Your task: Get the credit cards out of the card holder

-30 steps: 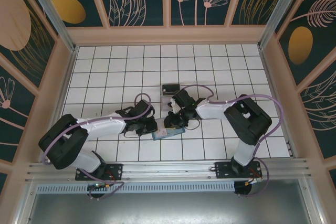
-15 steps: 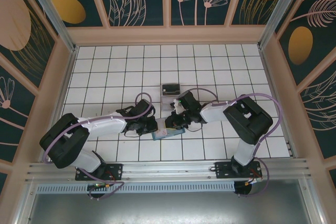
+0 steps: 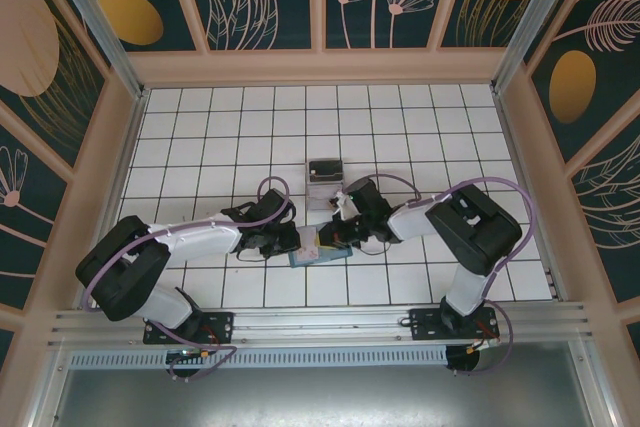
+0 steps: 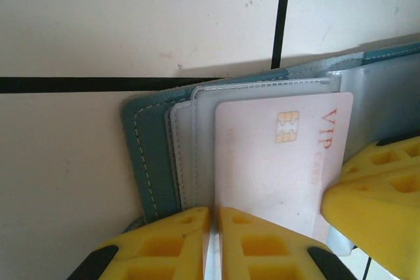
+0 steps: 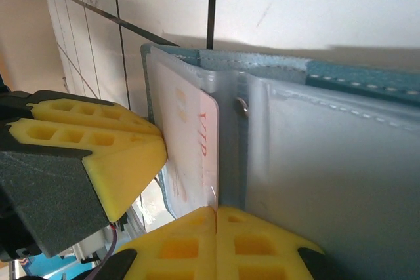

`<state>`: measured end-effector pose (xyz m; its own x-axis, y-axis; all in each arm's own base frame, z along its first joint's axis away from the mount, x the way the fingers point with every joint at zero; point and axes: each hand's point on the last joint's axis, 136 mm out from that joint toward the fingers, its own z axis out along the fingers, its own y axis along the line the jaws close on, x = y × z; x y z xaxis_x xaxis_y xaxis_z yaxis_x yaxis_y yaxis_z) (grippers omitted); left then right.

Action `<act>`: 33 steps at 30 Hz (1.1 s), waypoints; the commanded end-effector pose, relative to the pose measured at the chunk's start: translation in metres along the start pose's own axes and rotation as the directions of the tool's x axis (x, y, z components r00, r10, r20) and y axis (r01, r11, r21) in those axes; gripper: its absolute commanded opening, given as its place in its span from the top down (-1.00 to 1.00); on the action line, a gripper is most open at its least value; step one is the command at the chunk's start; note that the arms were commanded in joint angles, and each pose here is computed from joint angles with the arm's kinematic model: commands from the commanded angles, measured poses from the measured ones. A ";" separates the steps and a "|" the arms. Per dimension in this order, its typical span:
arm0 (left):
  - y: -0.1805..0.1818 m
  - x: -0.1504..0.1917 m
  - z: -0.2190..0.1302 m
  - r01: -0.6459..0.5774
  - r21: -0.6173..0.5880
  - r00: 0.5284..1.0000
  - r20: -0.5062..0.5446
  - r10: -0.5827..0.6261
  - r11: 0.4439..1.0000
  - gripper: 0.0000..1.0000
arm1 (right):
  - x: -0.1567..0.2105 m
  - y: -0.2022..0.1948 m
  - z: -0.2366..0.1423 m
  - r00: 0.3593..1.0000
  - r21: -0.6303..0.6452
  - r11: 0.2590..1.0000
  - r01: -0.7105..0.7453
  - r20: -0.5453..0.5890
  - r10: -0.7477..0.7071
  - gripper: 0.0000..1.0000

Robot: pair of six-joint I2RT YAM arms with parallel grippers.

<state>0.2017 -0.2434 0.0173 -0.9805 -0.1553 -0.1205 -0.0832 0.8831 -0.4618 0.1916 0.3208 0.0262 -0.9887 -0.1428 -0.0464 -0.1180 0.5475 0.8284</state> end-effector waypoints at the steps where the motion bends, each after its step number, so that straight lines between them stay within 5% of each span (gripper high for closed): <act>1: 0.028 0.008 0.007 0.005 -0.110 1.000 -0.029 -0.008 0.994 0.72 | 0.006 -0.009 -0.008 1.000 0.028 1.000 -0.014 -0.006 0.014 1.00; 11: 0.027 0.008 0.007 0.005 -0.112 1.000 -0.031 -0.008 0.994 0.72 | 0.007 -0.014 -0.016 1.000 0.050 0.999 -0.017 -0.003 0.017 1.00; 21: 0.025 0.007 0.008 -0.002 -0.107 0.999 -0.035 -0.001 0.994 0.72 | 0.003 0.000 -0.006 1.000 -0.037 0.999 -0.014 -0.015 0.014 0.62; 33: 0.025 0.007 0.008 -0.004 -0.105 0.999 -0.039 0.000 0.994 0.72 | 0.005 -0.008 0.005 0.999 -0.031 0.999 -0.041 -0.036 0.040 0.59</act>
<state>0.2035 -0.2451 0.0167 -0.9813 -0.1515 -0.1188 -0.0813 0.8855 -0.4574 0.1919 0.3210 0.0315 -0.9873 -0.1552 -0.0330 -0.1063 0.4929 0.8636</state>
